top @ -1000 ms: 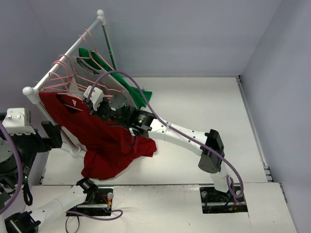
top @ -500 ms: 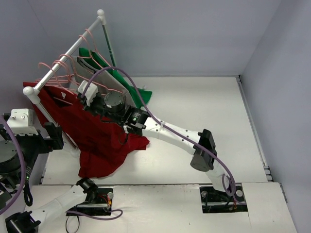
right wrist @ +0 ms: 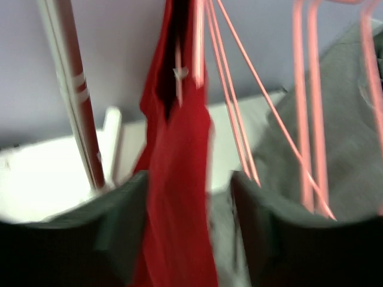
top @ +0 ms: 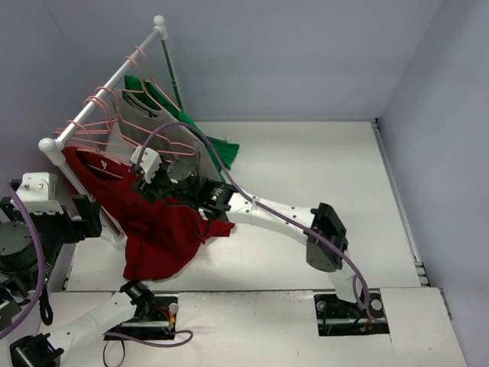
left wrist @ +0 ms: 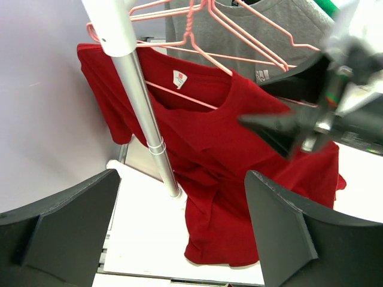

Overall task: Place the t-shirt on the hanger
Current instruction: Place the hanger at the clothesline, then reset both arms

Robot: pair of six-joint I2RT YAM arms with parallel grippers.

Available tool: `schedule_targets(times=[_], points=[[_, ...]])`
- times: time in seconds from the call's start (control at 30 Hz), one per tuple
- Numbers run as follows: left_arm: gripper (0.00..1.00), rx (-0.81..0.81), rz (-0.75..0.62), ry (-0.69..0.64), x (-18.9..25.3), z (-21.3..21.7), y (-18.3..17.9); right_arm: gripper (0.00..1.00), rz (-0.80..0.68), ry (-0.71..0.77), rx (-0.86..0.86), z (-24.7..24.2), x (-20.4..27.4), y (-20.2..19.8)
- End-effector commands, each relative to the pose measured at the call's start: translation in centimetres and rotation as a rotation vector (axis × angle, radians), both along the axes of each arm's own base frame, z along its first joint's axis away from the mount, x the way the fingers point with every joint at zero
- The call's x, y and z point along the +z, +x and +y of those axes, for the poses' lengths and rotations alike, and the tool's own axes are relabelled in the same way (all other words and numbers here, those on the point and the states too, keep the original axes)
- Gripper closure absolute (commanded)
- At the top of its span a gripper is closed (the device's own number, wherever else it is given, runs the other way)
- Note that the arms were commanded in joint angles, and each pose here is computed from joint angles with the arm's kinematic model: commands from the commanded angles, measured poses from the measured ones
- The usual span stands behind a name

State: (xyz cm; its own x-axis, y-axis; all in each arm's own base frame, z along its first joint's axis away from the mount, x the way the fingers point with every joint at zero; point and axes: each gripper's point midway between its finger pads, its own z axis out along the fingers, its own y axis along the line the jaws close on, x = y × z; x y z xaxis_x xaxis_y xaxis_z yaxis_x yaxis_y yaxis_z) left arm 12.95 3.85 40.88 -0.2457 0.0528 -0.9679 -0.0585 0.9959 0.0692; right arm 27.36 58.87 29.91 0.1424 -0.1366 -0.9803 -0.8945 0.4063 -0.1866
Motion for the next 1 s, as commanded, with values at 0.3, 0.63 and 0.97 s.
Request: schedule_targets(times=[0.3,0.63,0.97], points=[[0.19,-0.006,0.009,-0.006,-0.9,-0.6,0.5,0.00,-0.065,0.176,-0.373,-21.7,14.1,0.0],[0.19,0.047,0.052,0.011,-4.4,0.0,0.5,0.00,0.122,0.267,-0.974,-44.5,5.9,-1.9],[0.18,0.131,0.010,0.002,-5.4,2.2,-0.6,0.00,0.145,0.346,-1.204,-54.6,2.5,-6.3]])
